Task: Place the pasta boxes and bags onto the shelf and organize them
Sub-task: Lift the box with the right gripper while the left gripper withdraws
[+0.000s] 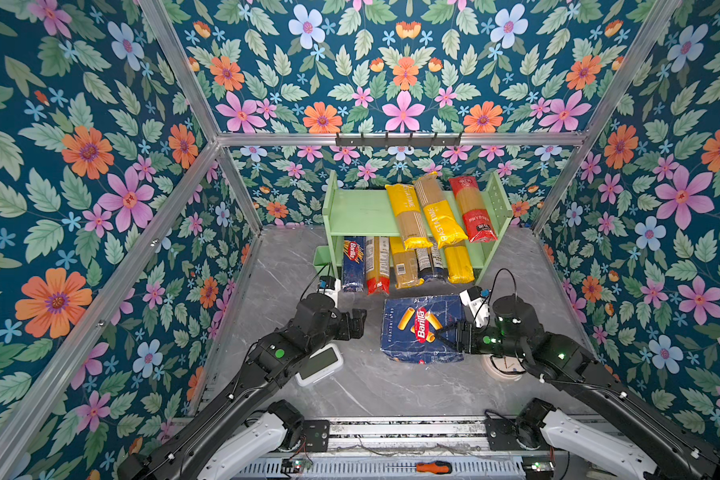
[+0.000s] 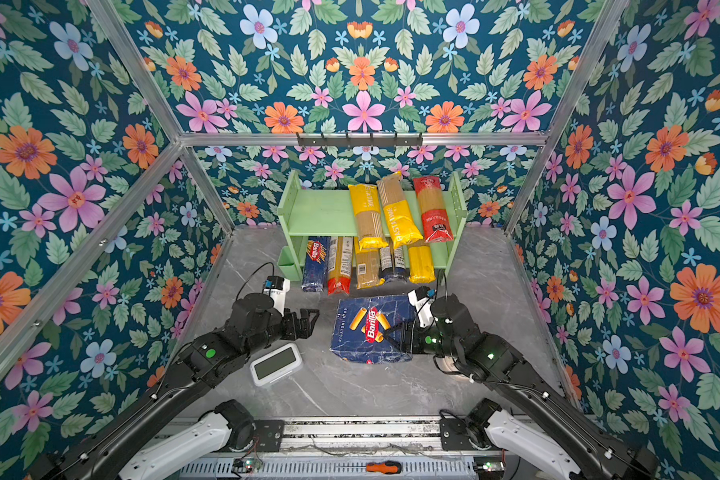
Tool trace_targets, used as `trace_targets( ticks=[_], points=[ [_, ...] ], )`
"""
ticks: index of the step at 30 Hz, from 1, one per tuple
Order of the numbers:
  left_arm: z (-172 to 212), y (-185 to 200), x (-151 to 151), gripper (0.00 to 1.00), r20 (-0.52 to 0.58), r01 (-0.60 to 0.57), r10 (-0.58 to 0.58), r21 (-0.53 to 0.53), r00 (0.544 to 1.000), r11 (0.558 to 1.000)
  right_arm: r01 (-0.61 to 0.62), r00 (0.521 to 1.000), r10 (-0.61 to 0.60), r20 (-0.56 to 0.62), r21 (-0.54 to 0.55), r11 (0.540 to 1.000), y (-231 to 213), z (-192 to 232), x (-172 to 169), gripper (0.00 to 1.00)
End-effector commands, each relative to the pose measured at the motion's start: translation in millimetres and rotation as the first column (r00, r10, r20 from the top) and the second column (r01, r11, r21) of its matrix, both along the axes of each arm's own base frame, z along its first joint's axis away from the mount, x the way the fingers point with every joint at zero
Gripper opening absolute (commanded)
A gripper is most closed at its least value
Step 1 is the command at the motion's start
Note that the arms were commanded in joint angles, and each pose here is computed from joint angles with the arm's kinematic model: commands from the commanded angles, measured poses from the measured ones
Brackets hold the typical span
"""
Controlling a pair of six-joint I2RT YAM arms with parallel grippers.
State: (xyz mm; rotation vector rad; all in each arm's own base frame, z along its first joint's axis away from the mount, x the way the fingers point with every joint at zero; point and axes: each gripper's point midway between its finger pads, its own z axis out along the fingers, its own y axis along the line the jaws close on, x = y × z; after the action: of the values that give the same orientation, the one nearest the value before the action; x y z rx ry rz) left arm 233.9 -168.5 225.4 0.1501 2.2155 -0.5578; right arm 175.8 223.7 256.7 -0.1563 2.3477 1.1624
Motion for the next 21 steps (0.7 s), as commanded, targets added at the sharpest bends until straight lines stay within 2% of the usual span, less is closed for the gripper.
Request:
trace_targets(
  ticks=[1, 13, 17, 21],
  points=[
    [8, 10, 1, 0.98, 0.020, -0.034, 0.033, 0.022, 0.999, 0.999, -0.026, 0.991, 0.021, 0.130, 0.035, 0.999, 4, 44, 6, 0.45],
    [43, 19, 0, 0.99, 0.087, -0.055, 0.053, 0.022, 0.995, 0.998, -0.049, 0.946, 0.050, 0.322, -0.010, 0.999, 24, 144, 42, 0.45],
    [53, 25, -3, 1.00, 0.106, -0.066, 0.062, 0.032, 0.992, 0.997, -0.025, 0.934, 0.032, 0.355, -0.024, 0.999, 31, 165, 71, 0.45],
    [61, 32, -4, 1.00, 0.127, -0.084, 0.079, 0.038, 0.989, 0.996, 0.011, 0.929, -0.012, 0.369, 0.005, 1.000, 33, 180, 109, 0.45]
  ],
)
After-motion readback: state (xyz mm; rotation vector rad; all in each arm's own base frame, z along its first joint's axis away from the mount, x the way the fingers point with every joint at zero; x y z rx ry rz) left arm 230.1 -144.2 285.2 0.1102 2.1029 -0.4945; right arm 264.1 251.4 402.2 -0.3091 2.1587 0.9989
